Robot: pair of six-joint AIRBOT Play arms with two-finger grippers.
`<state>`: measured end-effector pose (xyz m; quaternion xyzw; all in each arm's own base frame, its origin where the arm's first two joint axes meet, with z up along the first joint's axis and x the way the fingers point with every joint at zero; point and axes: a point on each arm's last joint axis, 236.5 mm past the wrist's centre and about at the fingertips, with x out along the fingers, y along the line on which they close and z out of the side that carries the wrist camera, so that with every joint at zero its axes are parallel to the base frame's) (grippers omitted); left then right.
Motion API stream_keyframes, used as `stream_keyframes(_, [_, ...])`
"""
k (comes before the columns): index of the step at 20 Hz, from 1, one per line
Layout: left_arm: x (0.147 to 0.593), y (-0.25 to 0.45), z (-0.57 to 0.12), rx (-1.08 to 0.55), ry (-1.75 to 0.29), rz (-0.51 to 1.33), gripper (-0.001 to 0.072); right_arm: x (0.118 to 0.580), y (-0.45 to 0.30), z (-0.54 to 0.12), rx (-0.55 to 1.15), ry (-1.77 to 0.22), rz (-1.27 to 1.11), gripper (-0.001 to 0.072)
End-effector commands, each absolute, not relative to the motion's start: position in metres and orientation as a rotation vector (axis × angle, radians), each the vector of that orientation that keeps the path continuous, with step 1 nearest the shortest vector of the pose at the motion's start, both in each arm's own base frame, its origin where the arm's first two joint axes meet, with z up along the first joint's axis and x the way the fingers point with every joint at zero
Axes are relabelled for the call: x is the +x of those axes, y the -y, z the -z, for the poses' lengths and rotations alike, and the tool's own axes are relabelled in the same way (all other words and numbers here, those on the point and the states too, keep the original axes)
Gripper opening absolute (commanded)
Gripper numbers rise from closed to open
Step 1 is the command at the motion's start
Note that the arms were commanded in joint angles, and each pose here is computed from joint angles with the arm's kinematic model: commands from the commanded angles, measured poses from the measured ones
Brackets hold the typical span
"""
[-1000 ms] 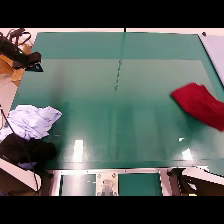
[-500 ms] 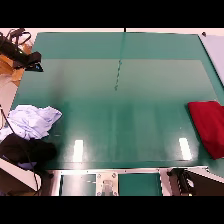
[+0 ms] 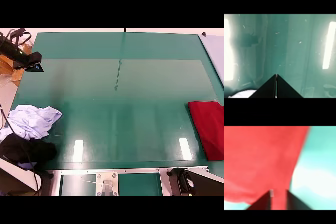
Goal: Fold the shirts.
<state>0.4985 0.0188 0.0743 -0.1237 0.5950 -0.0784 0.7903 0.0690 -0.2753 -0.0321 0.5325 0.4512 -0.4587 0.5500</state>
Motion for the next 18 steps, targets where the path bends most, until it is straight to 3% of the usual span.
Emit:
stream_keyframes(1, [0.498, -0.019, -0.076, -0.258, -1.278, 0.175, 0.0024, 0.079, 0.267, -0.017, 1.338, -1.097, 1.087, 0.0017])
stream_keyframes(5, [0.493, -0.001, -0.103, -0.251, -1.221, 0.212, 0.0023, 0.239, 0.253, -0.08, 1.029, -0.913, 0.679, 0.001])
stream_keyframes(7, [0.483, 0.022, -0.115, -0.213, -1.187, 0.245, 0.0023, 0.306, 0.201, -0.091, 0.84, -0.94, 0.484, 0.0011])
stream_keyframes(9, [0.453, 0.052, -0.109, -0.179, -1.233, 0.298, 0.0023, 0.345, 0.128, -0.084, 0.686, -1.026, 0.286, 0.001])
stream_keyframes(13, [0.377, 0.11, -0.085, -0.157, -1.288, 0.368, 0.0023, 0.342, -0.025, -0.028, 0.458, -1.255, -0.05, 0.001])
stream_keyframes(18, [0.289, 0.141, -0.051, -0.181, -1.368, 0.376, 0.0024, 0.335, -0.1, -0.004, 0.301, -1.258, -0.214, 0.0011])
